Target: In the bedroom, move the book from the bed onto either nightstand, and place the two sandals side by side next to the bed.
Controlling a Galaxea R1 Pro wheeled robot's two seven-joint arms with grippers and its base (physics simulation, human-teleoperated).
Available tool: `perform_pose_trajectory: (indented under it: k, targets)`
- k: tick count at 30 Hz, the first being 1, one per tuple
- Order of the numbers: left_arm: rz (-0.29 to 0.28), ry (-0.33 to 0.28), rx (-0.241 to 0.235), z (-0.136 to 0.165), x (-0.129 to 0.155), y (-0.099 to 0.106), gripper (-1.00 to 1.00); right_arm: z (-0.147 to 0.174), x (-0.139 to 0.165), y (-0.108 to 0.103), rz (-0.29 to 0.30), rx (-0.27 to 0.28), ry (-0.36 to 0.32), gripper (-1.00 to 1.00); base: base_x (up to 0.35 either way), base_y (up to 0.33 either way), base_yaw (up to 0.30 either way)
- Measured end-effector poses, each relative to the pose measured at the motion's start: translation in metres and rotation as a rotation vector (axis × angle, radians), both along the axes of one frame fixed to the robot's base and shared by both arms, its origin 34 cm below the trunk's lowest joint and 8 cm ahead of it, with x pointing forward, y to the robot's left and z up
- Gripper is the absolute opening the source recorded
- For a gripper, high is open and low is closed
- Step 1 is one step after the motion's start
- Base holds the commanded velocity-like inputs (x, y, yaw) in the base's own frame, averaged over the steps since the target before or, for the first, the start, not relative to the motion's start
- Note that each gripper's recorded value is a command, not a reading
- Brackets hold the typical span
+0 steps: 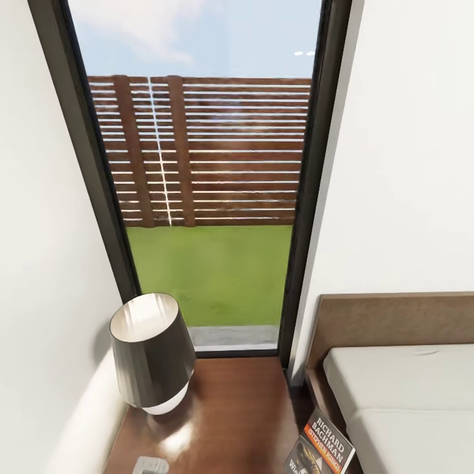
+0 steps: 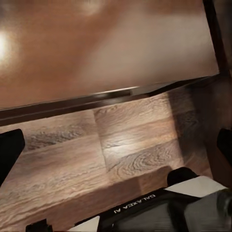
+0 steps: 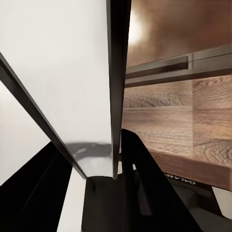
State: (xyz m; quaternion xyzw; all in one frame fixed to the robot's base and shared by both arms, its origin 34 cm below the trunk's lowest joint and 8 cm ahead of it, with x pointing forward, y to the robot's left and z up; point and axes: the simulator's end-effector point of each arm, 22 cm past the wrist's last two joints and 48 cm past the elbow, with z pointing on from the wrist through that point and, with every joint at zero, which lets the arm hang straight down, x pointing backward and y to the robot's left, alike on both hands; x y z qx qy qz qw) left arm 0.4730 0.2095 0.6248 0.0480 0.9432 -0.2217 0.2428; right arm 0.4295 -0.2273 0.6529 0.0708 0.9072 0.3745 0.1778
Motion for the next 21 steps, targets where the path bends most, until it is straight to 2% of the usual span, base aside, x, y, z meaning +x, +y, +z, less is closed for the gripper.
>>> perform_pose_trajectory:
  k: [3, 4, 6, 7, 8, 10, 13, 17, 21]
  targets:
    - [-0.094, -0.013, -0.18, 0.025, -0.006, -0.02, 1.0, 0.0, 0.0, 0.0, 0.0, 0.001, 0.0, -1.0, 0.0, 0.0, 0.0]
    - [-0.112, -0.025, -0.213, 0.033, -0.004, -0.022, 1.0, 0.0, 0.0, 0.0, 0.0, 0.0, 0.0, -1.0, 0.0, 0.0, 0.0]
    - [-0.125, -0.07, -0.25, 0.049, 0.011, -0.018, 1.0, 0.0, 0.0, 0.0, 0.0, 0.0, -0.001, -1.0, 0.0, 0.0, 0.0]
    - [-0.129, -0.119, -0.344, 0.079, 0.036, -0.028, 1.0, 0.0, 0.0, 0.0, 0.0, 0.0, 0.0, -1.0, 0.0, 0.0, 0.0]
    - [-0.143, -0.135, -0.384, 0.093, 0.044, -0.035, 1.0, 0.0, 0.0, 0.0, 0.0, 0.0, 0.0, -1.0, 0.0, 0.0, 0.0]
    - [-0.192, -0.17, -0.514, 0.141, 0.068, -0.053, 1.0, 0.0, 0.0, 0.0, 0.0, -0.001, 0.0, -1.0, 0.0, 0.0, 0.0]
    - [-0.286, -0.219, -0.636, 0.215, 0.096, -0.076, 1.0, 0.0, 0.0, 0.0, 0.0, -0.001, 0.0, -1.0, 0.0, 0.0, 0.0]
    - [-0.349, -0.245, -0.681, 0.26, 0.107, -0.091, 1.0, 0.0, 0.0, 0.0, 0.0, 0.001, -0.001, -1.0, 0.0, 0.0, 0.0]
    - [-0.371, -0.253, -0.697, 0.274, 0.108, -0.096, 1.0, 0.001, 0.0, 0.001, 0.001, 0.007, -0.001, -1.0, 0.0, 0.0, 0.0]
